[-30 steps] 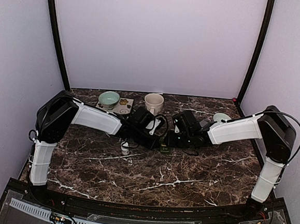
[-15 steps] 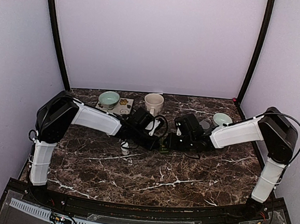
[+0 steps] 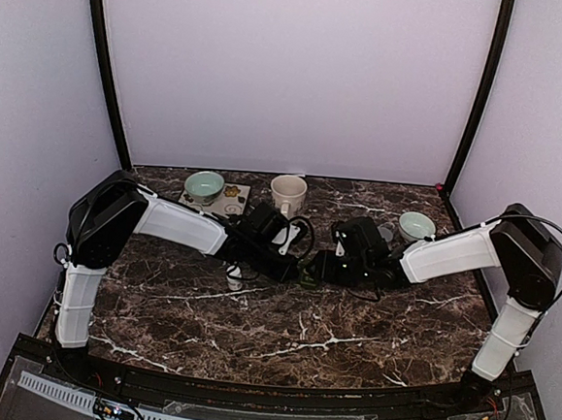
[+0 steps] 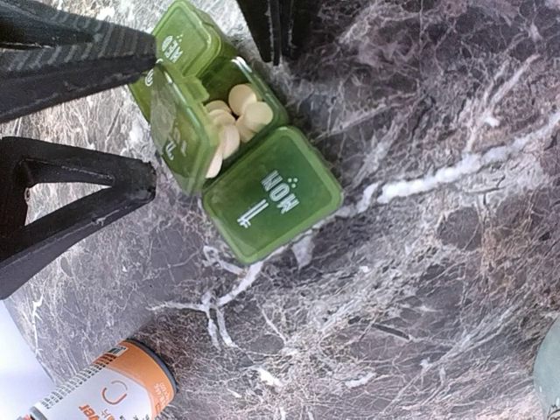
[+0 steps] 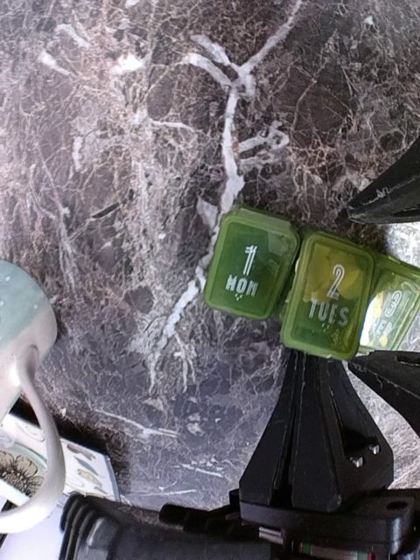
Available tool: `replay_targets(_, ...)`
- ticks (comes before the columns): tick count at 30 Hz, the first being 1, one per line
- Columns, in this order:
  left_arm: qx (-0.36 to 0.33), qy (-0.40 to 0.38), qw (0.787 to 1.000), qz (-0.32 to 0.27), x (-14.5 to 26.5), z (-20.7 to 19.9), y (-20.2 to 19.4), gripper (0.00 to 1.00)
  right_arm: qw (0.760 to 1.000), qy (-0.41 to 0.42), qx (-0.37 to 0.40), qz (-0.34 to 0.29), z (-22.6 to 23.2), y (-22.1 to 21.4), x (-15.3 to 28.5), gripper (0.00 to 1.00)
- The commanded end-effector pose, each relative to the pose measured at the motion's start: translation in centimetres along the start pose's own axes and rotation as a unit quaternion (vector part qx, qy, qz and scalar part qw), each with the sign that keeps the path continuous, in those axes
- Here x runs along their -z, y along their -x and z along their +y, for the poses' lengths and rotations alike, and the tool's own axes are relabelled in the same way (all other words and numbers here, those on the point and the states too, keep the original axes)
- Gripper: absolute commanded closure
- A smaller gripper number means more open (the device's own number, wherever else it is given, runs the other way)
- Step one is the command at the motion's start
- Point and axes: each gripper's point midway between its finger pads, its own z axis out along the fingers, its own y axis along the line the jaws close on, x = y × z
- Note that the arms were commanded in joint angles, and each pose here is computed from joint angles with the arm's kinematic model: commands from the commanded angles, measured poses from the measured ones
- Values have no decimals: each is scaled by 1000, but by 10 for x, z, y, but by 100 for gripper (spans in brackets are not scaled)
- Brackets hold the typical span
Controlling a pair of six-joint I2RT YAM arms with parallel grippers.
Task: Sort the pills into containers
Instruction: Pick up the pill container from the center of the board.
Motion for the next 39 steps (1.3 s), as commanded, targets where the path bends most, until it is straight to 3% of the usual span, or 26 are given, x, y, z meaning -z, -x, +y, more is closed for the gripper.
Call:
replay_targets(1,-4,-15,1000,-21,15,-13,14,100,1000,12,14,-16,11,9,6,49)
replay_targets(13,-1,-35,999,-26,17,-20,15,100,999,-27,44,3,16,-2,-3,42)
replay_targets(39,18,-55,997,-44,28,-28,17,100,985,-146,87,20,2,-28,-18,45)
